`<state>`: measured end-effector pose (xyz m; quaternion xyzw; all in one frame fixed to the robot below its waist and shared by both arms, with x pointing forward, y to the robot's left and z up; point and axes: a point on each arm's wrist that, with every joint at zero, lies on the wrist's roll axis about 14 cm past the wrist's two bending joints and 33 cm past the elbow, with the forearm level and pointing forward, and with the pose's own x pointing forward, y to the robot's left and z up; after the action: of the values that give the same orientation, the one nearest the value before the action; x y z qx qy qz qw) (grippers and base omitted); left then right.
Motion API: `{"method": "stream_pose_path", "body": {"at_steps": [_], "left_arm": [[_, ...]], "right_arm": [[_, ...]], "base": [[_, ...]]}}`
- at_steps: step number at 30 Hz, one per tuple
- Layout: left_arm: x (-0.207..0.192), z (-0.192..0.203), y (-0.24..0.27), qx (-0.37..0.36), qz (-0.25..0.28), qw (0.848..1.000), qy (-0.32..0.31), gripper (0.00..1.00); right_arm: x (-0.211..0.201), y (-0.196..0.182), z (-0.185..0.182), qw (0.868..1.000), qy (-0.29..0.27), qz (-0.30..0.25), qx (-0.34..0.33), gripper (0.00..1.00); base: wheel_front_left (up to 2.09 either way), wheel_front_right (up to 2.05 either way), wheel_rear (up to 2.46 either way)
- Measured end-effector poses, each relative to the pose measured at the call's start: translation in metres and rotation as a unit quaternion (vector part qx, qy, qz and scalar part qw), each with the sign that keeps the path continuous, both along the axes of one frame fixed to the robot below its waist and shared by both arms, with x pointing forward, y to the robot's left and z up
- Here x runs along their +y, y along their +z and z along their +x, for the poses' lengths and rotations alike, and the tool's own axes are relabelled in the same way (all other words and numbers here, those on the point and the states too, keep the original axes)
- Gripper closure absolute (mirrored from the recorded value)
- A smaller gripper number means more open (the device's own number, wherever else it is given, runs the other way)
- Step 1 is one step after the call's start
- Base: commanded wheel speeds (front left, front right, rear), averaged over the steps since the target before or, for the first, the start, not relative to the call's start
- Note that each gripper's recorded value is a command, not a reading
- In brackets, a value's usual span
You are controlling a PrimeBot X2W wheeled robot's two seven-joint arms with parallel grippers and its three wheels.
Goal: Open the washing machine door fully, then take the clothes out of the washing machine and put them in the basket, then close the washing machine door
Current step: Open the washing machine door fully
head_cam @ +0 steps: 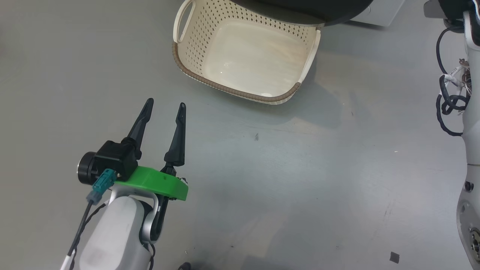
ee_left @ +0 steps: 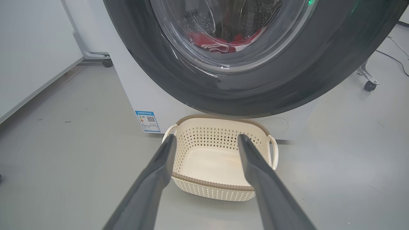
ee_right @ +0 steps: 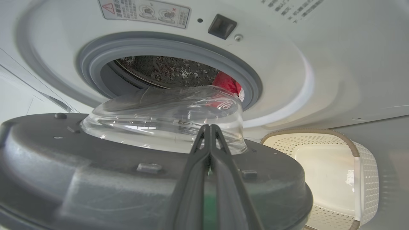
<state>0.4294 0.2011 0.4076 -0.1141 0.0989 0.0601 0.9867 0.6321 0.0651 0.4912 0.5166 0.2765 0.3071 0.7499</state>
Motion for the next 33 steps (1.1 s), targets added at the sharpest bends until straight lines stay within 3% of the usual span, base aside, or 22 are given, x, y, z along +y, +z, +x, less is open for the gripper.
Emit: {"method": "stream_pose_path", "body": {"at_steps": [18, 33], "left_arm": [[0.002, 0.000, -0.001, 0.003, 0.002, 1.000, 0.005, 0.00], [0.002, -0.002, 0.006, -0.004, 0.004, 1.000, 0.005, 0.00]], "right_arm": [[0.024, 0.003, -0.014, 0.990, 0.083, 0.075, 0.089, 1.00], [0.028, 0.005, -0.027, 0.980, 0.119, 0.096, 0.127, 1.00]], "base": [[0.00, 0.00, 0.00], [0.00, 0.00, 0.00]]}}
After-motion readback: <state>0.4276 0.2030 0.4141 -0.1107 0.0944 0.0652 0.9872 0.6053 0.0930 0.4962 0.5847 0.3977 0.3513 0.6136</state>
